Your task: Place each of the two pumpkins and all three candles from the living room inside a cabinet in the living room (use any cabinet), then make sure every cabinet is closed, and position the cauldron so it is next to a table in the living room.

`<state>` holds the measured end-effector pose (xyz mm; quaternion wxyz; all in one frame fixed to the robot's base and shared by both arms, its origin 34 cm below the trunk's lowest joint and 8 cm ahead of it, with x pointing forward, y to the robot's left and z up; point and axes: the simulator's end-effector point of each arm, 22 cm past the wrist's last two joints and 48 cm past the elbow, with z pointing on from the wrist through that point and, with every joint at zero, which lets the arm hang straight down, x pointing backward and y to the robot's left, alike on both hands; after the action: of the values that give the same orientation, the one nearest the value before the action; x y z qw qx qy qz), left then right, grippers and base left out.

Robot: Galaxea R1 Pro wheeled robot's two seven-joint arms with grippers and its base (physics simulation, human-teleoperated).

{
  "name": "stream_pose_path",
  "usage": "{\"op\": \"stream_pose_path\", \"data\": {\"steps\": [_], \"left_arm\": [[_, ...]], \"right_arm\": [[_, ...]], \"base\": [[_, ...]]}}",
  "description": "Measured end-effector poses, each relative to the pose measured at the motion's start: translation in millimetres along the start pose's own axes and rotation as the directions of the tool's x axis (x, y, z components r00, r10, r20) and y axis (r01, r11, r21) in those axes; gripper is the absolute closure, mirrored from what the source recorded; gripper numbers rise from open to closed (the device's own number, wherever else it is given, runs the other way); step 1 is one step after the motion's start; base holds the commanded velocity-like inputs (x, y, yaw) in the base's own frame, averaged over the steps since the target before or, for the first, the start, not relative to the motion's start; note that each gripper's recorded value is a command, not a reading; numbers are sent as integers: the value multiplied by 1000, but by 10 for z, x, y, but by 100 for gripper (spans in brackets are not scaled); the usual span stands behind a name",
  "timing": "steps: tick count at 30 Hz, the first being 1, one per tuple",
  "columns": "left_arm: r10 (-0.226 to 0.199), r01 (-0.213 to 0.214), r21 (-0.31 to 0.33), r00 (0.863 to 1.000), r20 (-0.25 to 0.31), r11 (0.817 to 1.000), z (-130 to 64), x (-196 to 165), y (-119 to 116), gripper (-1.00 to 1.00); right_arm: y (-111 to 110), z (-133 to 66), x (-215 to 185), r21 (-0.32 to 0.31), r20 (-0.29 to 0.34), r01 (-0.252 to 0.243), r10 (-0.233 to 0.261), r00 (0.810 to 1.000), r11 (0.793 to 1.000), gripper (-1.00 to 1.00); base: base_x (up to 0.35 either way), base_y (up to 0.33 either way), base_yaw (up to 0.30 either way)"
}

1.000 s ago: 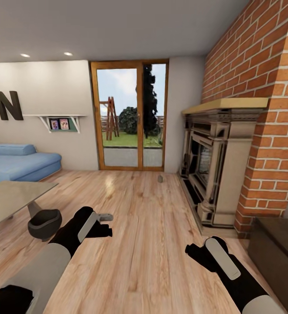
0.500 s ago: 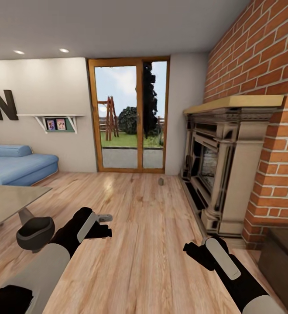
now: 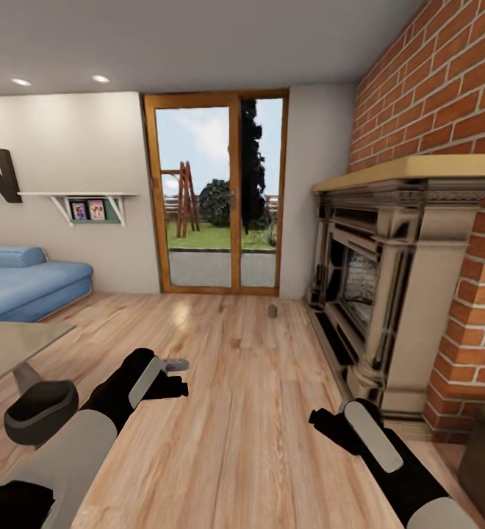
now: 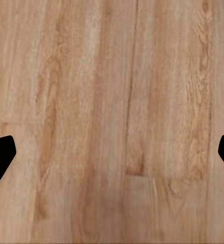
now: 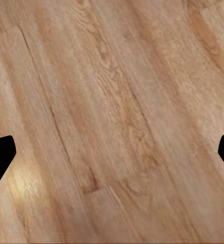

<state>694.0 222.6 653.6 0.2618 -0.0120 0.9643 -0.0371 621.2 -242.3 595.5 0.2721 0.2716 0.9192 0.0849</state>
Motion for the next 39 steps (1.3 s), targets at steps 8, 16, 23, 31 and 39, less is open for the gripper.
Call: {"op": "stream_pose_path", "data": {"steps": [8, 16, 23, 31, 39], "left_arm": [[2, -2, -1, 1000, 0, 1000, 0, 1, -1, -100], [2, -2, -1, 1000, 0, 1000, 0, 1, -2, -100], [2, -2, 0, 1000, 0, 1000, -1, -1, -2, -100], [2, -2, 0, 1000, 1, 1000, -1, -2, -2, -100], [2, -2, 0, 1000, 4, 1000, -2, -9, -3, -100]], "right_arm": [[-15, -1, -40, 9, 18, 11, -11, 1000, 1000, -100], [-9, -1, -38, 8, 19, 12, -12, 1000, 1000, -100], [-6, -1, -34, 8, 19, 13, -13, 1000, 1000, -100], [-3, 0, -31, 8, 18, 15, -15, 1000, 1000, -100], [-4, 0, -32, 9, 19, 15, -15, 1000, 1000, -100]], "base": [[336, 100, 0], [336, 129, 0], [336, 130, 0], [337, 88, 0], [337, 12, 0]]}}
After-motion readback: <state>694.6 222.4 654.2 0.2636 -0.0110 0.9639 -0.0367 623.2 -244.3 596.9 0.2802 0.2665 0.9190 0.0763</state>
